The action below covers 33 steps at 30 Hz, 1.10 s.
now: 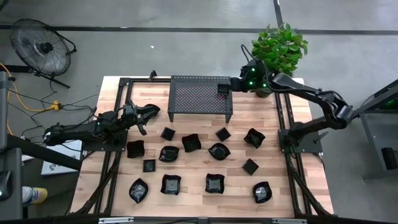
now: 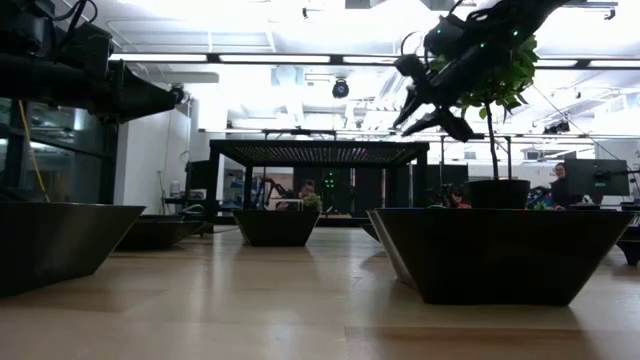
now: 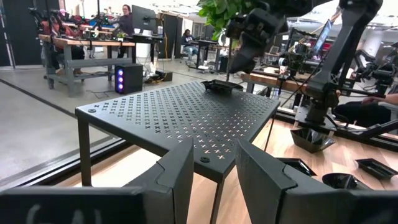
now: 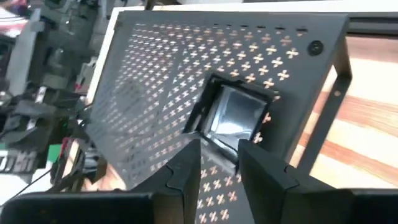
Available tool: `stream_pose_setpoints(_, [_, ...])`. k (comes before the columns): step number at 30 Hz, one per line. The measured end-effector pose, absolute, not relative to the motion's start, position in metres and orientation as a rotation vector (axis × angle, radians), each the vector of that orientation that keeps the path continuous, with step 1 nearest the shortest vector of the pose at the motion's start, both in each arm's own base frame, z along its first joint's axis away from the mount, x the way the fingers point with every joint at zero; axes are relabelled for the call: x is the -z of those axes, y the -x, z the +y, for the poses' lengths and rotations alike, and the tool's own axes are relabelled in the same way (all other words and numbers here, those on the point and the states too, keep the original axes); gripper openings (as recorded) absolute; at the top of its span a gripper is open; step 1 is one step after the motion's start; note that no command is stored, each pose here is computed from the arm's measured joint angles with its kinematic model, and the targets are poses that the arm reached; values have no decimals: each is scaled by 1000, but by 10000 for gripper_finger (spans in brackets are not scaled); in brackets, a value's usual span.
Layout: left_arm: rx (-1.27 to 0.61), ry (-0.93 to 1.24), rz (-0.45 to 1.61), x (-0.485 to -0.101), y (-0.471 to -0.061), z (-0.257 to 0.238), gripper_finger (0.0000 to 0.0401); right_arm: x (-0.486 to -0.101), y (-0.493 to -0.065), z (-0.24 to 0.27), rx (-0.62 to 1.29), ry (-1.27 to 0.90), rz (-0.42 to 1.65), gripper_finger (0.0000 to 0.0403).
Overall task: Pick & Place Mini shaped plates
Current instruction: Put the distorted square plate on the shelf
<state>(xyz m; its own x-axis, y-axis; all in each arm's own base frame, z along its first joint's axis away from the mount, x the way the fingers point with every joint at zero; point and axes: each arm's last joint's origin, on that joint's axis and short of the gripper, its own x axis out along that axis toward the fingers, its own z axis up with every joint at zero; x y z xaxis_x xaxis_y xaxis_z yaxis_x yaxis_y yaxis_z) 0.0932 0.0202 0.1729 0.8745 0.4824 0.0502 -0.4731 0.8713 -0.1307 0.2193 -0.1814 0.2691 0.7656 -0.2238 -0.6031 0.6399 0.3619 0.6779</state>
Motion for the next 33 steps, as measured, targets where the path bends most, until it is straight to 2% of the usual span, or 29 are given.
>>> stream_pose_setpoints(16, [-500, 116, -82, -173, -93, 20, 117, -307, -177, -120, 630, -960, 537, 103])
stream_pose_setpoints(26, [-500, 116, -82, -173, -93, 20, 117, -311, -167, -75, 598, -947, 676, 103])
stream_pose_setpoints(33, [-500, 115, -82, -173, -93, 20, 117, -302, -162, -49, 596, -925, 869, 103])
